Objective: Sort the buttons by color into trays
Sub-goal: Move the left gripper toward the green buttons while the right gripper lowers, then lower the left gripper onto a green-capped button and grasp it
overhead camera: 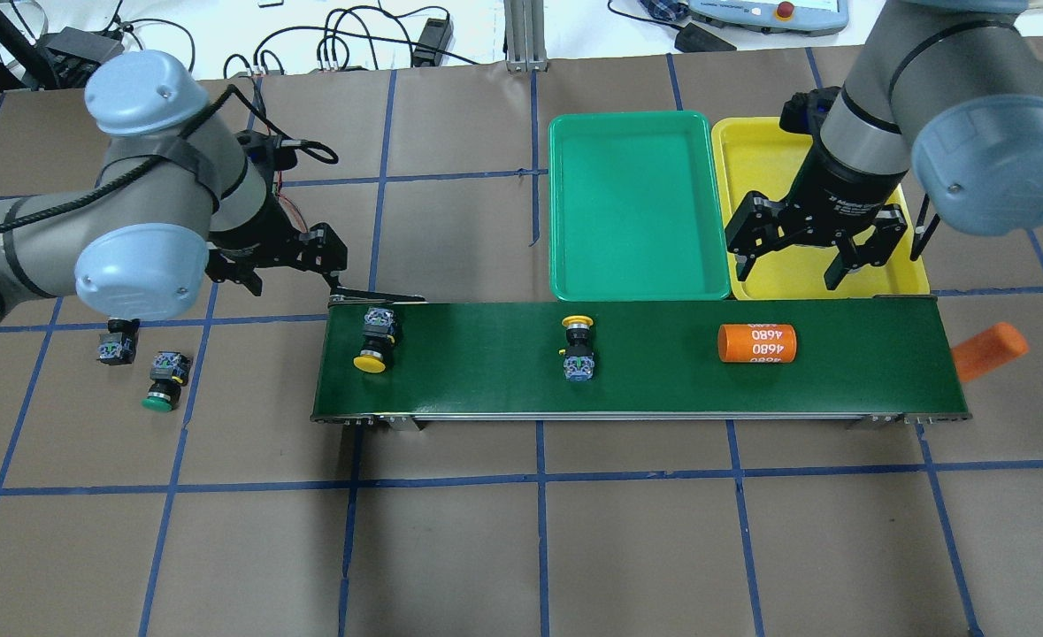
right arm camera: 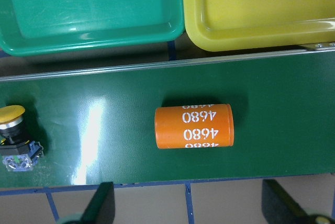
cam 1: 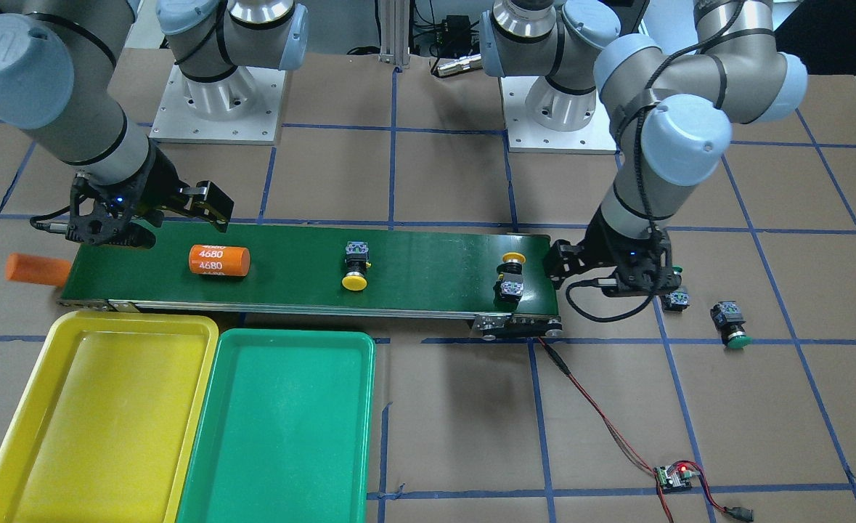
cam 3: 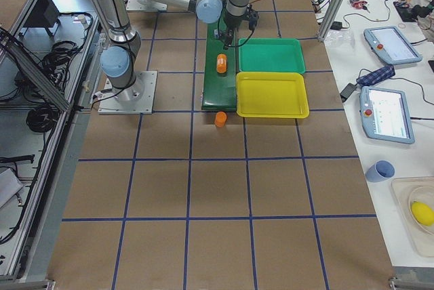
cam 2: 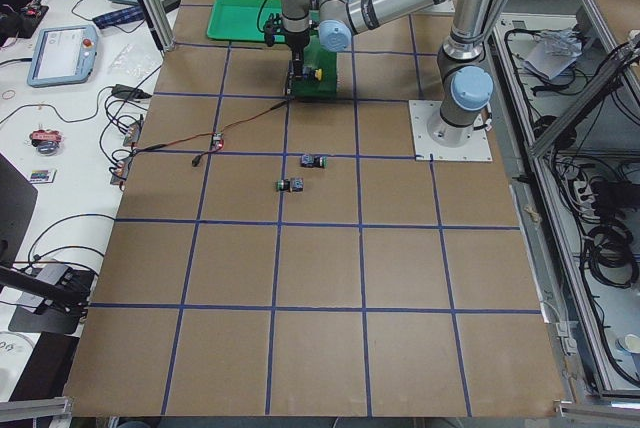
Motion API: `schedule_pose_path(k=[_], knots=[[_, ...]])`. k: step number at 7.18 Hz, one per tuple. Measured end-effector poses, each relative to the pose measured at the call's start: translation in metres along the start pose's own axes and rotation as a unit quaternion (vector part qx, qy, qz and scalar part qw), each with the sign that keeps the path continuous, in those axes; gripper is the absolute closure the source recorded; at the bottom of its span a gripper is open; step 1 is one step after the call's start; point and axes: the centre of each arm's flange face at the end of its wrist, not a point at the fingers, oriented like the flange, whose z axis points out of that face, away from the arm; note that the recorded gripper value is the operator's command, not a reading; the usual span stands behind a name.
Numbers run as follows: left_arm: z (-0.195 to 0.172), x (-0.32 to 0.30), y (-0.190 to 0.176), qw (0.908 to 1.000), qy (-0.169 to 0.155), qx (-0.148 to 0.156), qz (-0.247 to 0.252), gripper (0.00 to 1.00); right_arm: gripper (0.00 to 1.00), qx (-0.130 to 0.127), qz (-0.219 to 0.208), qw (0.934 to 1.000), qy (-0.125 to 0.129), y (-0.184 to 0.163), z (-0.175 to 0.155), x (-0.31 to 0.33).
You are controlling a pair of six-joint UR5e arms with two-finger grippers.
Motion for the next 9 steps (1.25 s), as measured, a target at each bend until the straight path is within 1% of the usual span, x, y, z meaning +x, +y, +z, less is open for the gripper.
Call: schedule_pose_path(k=[1,2,3,4,5,7,8,9], knots=[[0.002,-0.042,-0.009,1.0000,-0.001,-0.001,-0.005,0.00,0.00,0.000,0.004,1.0000,-0.008,-0.001,-0.001,0.005],[0.009,-0.088,-0.014,1.0000,0.000,-0.007,0.000,0.00,0.00,0.002,0.004,0.9999,-0.012,-0.001,-0.002,0.006],[0.019,-0.126,-0.013,0.9999,0.003,-0.016,0.005,0.00,0.00,0.002,0.002,0.9999,-0.014,-0.001,-0.001,0.006],[0.031,-0.150,-0.008,0.9997,0.005,-0.023,0.011,0.00,0.00,0.000,0.001,0.9999,-0.014,-0.001,0.000,0.005],[0.045,-0.165,-0.003,0.9996,-0.003,-0.017,0.021,0.00,0.00,-0.004,-0.001,0.9999,-0.015,-0.001,0.004,0.004],[0.081,-0.176,0.010,0.9982,-0.031,-0.008,0.051,0.00,0.00,-0.015,-0.005,0.9996,-0.024,-0.006,0.018,0.000],[0.095,-0.182,0.014,0.9969,-0.039,-0.004,0.068,0.00,0.00,-0.015,-0.006,0.9995,-0.028,-0.010,0.024,-0.001],[0.107,-0.188,0.015,0.9962,-0.039,-0.004,0.078,0.00,0.00,-0.015,-0.006,0.9994,-0.030,-0.014,0.030,-0.001]])
